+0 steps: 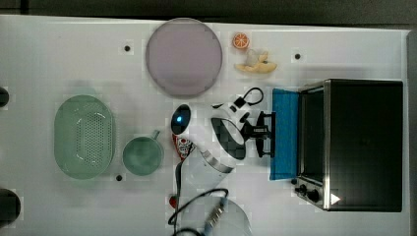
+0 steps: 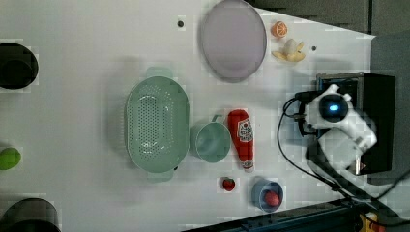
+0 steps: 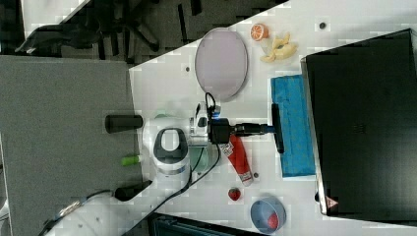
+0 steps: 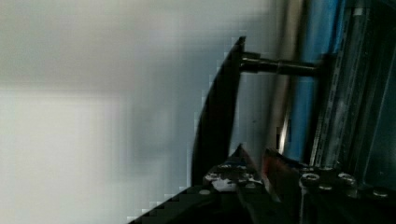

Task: Flap open oven.

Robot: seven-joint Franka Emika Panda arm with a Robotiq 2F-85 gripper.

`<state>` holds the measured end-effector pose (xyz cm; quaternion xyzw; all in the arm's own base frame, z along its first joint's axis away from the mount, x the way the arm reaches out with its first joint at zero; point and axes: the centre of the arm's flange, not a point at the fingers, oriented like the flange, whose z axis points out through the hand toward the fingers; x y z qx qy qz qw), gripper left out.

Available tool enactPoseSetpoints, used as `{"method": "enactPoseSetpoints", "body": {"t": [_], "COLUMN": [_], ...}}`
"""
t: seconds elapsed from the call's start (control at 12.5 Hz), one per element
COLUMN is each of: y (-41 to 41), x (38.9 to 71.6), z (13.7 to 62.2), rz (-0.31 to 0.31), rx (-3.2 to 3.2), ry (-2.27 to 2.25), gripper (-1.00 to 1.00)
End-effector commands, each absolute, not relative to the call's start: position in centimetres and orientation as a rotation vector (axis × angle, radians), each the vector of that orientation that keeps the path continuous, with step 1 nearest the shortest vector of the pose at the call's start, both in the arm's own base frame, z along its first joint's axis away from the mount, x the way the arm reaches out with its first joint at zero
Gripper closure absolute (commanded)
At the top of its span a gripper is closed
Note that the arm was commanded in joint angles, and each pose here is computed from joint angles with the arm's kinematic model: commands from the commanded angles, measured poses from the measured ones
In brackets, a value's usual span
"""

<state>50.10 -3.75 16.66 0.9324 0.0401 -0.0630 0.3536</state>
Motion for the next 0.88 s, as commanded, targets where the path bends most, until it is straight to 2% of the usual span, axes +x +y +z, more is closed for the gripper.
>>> {"method": "enactPoseSetpoints", "body": {"t": [0.08,0.48,0.64,0.8,0.88], "y": [-1.8,-1.1,-0.9,-0.6,0.0], "x": [50.1,50.3,50.5,51.3,52.3], "z": [14.4,10.2,10.0,10.9,12.2], "rz": [-0.135,-0.16,-0.144,-0.104,-0.05], "rx": [2.38,2.361,2.377,2.404,2.45], "ry": [0.063,0.056,0.055,0.036,0.007], "gripper": [0.65,0.65,0.65,0.65,0.65]}}
